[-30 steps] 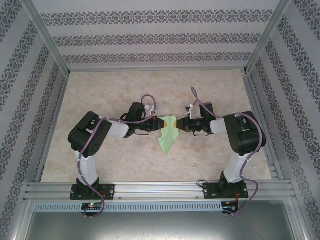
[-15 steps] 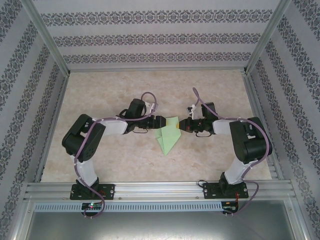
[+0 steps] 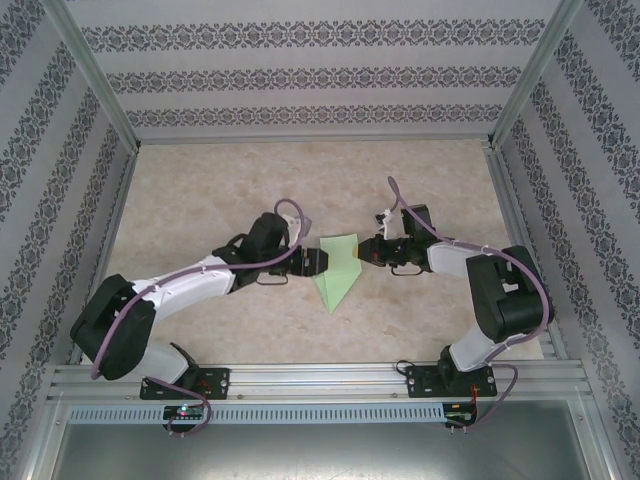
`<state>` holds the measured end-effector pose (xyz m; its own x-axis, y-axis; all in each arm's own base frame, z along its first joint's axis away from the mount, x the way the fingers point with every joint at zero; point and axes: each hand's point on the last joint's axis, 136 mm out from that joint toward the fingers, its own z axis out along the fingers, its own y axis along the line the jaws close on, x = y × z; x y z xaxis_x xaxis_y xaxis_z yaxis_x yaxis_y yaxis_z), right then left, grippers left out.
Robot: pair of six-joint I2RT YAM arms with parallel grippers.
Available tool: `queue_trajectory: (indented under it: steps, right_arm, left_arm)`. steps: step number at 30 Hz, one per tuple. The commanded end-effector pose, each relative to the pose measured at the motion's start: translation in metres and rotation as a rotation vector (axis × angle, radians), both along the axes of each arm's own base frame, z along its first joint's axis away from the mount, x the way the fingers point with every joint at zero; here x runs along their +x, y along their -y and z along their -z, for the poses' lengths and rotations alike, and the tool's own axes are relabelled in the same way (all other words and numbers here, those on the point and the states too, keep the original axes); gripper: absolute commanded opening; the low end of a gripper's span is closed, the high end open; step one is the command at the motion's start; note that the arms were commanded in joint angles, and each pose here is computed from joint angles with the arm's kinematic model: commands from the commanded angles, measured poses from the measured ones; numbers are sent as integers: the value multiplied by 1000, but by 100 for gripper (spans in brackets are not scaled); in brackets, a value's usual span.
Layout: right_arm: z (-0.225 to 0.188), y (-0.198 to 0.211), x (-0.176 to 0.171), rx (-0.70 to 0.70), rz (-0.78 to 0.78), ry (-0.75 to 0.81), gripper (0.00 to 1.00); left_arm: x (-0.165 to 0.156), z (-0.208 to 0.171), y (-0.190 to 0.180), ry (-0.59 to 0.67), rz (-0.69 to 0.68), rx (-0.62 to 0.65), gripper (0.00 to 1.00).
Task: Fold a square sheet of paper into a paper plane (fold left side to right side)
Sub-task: Fold the wing for the fifth time at the center of the table.
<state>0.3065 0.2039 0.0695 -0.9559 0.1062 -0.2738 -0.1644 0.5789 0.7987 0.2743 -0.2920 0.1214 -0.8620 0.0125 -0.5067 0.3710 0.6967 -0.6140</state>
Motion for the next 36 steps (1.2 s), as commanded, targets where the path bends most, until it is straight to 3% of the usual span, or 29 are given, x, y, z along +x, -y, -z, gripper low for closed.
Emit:
queue_trajectory:
  steps: [1,12,20,36]
  right_arm:
    - [-1,-1,-7,-32,15,-15,0]
    - [0,-6,-14,-52,10,-30,0]
    - [2,-6,-17,-62,6,-33,0]
    - [9,6,-24,-105,63,-80,0]
  left_arm:
    - [-11,29,-13,-97,-102,57,66]
    - [-5,62,17,-217,-75,-32,69]
    - [5,60,36,-217,-52,-98,57]
    - [23,77,69,-254,18,-142,47]
